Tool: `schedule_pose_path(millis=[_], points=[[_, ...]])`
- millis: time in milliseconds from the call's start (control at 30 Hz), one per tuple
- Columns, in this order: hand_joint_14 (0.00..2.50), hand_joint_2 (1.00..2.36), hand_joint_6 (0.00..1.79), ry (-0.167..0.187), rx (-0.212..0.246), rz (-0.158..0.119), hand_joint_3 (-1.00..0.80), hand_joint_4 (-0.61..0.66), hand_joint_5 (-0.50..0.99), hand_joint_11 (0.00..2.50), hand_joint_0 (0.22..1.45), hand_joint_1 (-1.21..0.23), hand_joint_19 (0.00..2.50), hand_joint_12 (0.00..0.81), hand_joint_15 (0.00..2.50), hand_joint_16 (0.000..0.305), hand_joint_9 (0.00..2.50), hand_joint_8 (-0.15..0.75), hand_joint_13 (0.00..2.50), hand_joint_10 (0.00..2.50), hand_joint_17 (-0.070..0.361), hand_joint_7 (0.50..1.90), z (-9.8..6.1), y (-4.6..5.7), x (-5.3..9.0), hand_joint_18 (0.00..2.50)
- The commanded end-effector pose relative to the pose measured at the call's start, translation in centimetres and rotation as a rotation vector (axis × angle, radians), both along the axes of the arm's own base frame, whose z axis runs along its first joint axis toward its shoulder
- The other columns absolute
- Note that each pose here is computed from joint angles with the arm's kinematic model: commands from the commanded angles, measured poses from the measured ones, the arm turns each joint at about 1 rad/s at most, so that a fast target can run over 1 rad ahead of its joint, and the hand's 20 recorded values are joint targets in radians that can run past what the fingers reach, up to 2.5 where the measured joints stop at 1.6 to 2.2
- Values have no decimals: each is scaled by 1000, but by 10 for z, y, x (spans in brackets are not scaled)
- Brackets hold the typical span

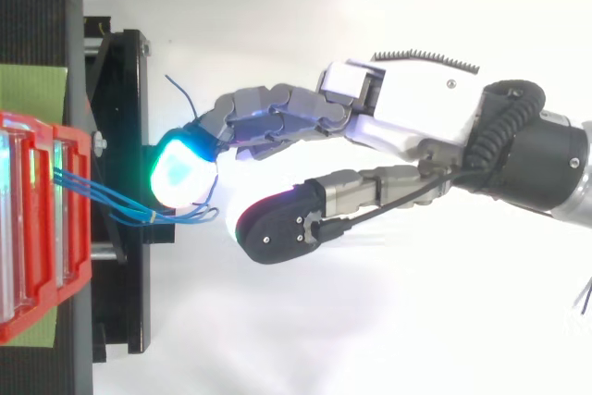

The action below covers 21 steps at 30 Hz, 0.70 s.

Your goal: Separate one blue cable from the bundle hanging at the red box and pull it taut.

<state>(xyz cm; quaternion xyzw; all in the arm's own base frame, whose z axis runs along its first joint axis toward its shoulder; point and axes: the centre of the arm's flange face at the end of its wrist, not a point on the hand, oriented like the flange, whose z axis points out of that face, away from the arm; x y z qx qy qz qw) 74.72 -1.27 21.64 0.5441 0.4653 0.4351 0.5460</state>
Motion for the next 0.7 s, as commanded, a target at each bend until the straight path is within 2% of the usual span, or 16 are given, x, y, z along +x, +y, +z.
schedule_pose_path(millis=[0,67,100,300,433,567,667], points=[[1,1000,503,1,-2,3,-500,209,-213,184,539,-488,391,298,39,43,439,246,273,7,97,804,-12,2,4,338],[0,1000,503,-8,9,2,-500,210,-213,179,539,-489,391,299,33,43,438,246,274,8,97,799,-13,1,8,338],[0,1000,503,-5,12,0,-500,209,-213,180,539,-489,391,299,36,43,440,247,273,5,97,799,-19,0,10,338],[2,1000,503,-13,18,1,-500,205,-212,176,541,-488,391,298,35,43,436,245,274,6,97,802,-15,2,12,339],[1,1000,503,-25,18,5,-500,206,-209,181,549,-562,393,298,45,43,444,246,284,6,96,804,-10,4,15,356],[2,1000,503,-46,17,12,-500,209,-207,183,556,-624,399,299,54,42,448,242,306,7,95,811,0,5,21,364],[2,1000,503,-57,-12,38,-500,211,-206,187,558,-662,398,301,65,42,453,242,320,7,95,811,8,8,25,370]])
